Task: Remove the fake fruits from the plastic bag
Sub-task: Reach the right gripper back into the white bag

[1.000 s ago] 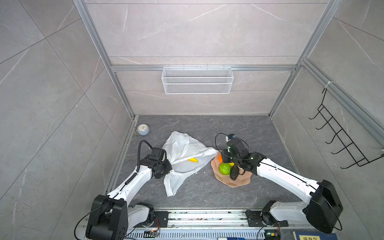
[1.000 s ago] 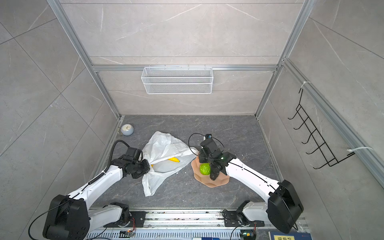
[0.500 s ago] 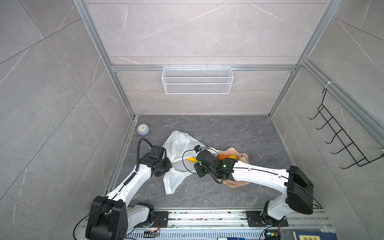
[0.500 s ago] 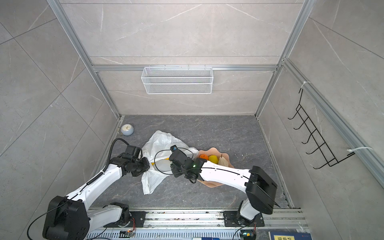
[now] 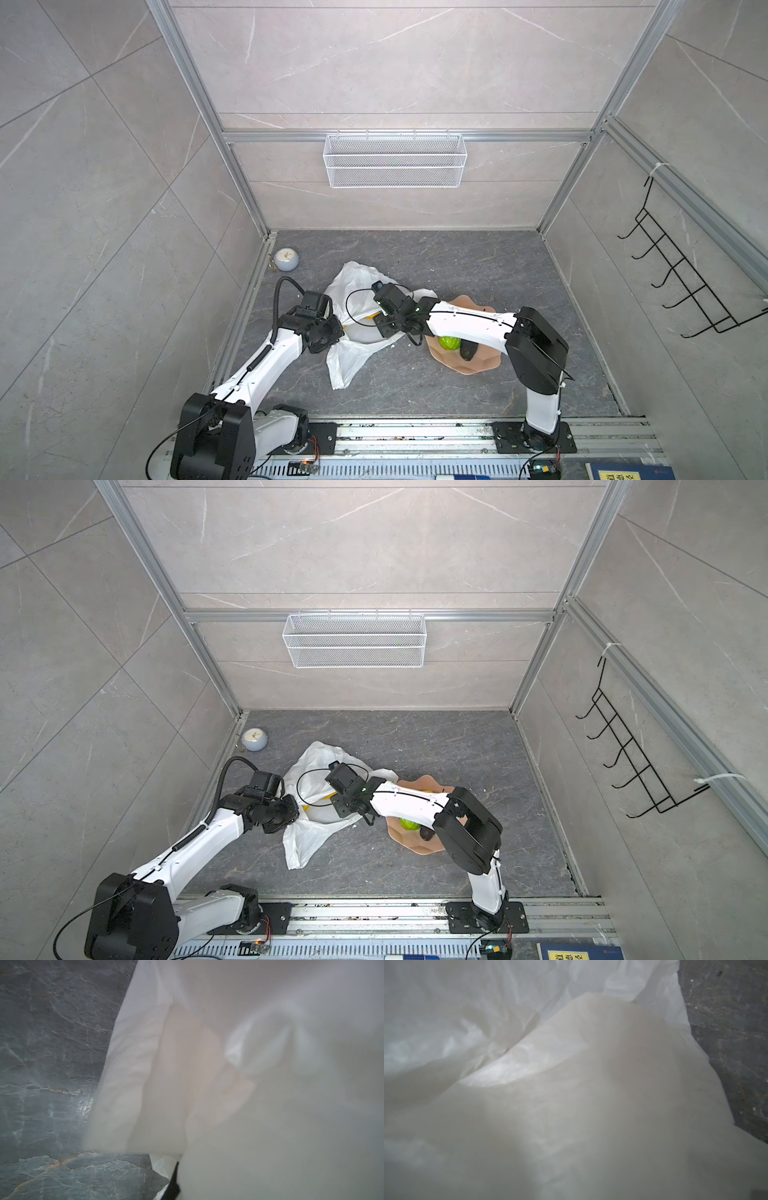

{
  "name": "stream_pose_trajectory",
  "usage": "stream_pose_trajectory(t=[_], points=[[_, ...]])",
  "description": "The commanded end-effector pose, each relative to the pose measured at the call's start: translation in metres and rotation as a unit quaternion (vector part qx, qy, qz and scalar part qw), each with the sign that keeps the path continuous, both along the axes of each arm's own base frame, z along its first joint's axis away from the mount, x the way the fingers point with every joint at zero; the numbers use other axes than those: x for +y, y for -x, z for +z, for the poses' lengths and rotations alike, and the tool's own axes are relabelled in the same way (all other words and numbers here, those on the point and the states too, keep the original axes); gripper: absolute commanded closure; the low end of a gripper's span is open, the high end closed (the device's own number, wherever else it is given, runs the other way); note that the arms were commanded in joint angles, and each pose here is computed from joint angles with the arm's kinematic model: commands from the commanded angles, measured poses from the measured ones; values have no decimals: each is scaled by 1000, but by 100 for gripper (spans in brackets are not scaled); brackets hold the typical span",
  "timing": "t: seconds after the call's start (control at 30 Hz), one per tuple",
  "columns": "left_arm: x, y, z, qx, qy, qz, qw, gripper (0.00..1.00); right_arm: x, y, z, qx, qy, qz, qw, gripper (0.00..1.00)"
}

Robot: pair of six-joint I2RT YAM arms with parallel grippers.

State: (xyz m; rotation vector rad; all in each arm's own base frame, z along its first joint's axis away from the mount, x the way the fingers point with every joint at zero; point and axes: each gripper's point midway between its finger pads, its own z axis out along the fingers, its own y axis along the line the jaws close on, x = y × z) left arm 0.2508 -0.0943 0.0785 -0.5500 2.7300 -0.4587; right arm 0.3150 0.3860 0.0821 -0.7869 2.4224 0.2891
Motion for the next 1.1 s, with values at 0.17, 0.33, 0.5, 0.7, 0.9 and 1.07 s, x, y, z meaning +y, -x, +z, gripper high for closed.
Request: stream_pose_trajectory(t=[0.17, 0.33, 0.5, 0.7, 0.9, 1.07], points=[[-4, -1, -1, -10, 5, -16, 1000, 92, 4, -21, -27, 38, 16, 28, 999, 32], [-4, 1, -6, -6, 5, -15, 1000, 92, 11, -25, -40, 45, 24, 42, 998, 30], [-5, 0, -6, -6, 6, -15, 1000, 92, 15, -30, -53, 56, 36, 42, 997, 29], [-4, -1, -4, -8, 5, -13, 1000, 92, 23, -28, -67, 78, 42, 55, 995, 29], [-3, 0, -6, -4, 3, -14, 1000, 92, 28, -19, -69, 93, 34, 75, 992, 32], [-4, -1, -7, -4, 4, -15, 1000, 92, 27, -13, -71, 89, 34, 86, 992, 40]])
